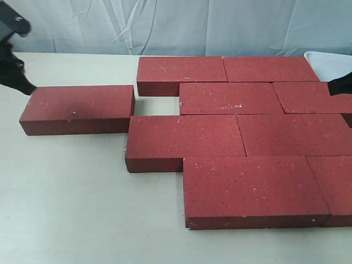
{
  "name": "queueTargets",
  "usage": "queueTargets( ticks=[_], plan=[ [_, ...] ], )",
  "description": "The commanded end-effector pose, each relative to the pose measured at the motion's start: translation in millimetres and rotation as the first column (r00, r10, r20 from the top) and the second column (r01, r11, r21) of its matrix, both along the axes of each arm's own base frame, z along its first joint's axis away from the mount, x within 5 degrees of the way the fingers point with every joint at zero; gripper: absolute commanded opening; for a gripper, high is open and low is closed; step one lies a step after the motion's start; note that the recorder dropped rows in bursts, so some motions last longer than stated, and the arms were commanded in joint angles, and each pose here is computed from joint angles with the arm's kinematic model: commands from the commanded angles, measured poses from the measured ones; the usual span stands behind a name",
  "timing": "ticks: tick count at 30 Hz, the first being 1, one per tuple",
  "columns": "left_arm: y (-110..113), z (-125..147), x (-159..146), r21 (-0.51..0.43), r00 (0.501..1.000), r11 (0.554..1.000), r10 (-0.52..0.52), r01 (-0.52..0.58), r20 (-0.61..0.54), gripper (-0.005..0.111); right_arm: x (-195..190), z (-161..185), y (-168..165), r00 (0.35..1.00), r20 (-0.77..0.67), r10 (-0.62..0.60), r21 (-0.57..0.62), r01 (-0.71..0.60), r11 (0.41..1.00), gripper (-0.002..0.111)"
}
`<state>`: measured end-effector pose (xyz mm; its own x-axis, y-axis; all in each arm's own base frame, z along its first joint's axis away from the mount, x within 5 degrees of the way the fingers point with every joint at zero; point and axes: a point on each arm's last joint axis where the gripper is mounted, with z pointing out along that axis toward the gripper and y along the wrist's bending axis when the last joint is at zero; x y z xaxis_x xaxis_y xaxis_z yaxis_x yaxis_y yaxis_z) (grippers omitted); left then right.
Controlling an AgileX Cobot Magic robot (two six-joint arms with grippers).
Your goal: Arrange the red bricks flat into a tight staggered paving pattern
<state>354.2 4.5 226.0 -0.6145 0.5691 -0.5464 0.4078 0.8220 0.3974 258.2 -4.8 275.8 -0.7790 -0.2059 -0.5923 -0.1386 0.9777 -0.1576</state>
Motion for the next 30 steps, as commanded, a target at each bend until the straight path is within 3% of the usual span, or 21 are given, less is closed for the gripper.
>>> queueTargets(
  ticks=[1, 5, 10, 16, 23, 26, 29, 30],
  plan=[
    [55.0, -27.3, -0.9, -0.132, 0.931, 0.922, 0.352, -0.363, -0.099, 0.001, -0.6, 1.7, -1.5, 1.000, 0.011, -0.005, -0.001, 0.005, 1.000, -0.001],
    [75.7, -71.0, 4.3, -0.177, 0.852, 0.837, 0.484, -0.518, -0.201, 0.001, -0.6, 1.7, -1.5, 1.000, 0.011, -0.005, -0.001, 0.005, 1.000, -0.001],
    [69.3, -103.5, 19.3, -0.295, 0.820, 0.765, 0.537, -0.572, -0.197, 0.001, -0.6, 1.7, -1.5, 1.000, 0.011, -0.005, -0.001, 0.005, 1.000, -0.001],
    [27.5, -108.0, 30.6, -0.314, 0.888, 0.831, 0.434, -0.459, -0.149, 0.001, -0.5, 1.8, -1.5, 1.000, 0.013, -0.005, -0.001, 0.005, 1.000, -0.001],
    [-3.3, -118.1, 33.1, -0.307, 0.922, 0.870, 0.355, -0.386, -0.155, 0.001, -0.5, 1.8, -1.5, 1.000, 0.013, -0.005, -0.001, 0.005, 1.000, -0.001],
    [0.0, -118.0, 33.3, -0.290, 0.928, 0.882, 0.343, -0.371, -0.146, 0.001, -0.5, 1.8, -1.5, 1.000, 0.013, -0.005, -0.001, 0.005, 1.000, -0.001],
    [25.4, -118.3, 31.7, -0.288, 0.903, 0.856, 0.403, -0.430, -0.152, 0.001, -0.6, 1.7, -1.5, 1.000, 0.011, -0.005, -0.001, 0.005, 1.000, -0.001],
    [33.1, -117.9, 30.5, -0.285, 0.893, 0.847, 0.421, -0.449, -0.156, 0.007, -0.6, 1.7, -1.5, 1.000, 0.011, -0.005, -0.001, 0.005, 1.000, -0.001]
  ],
)
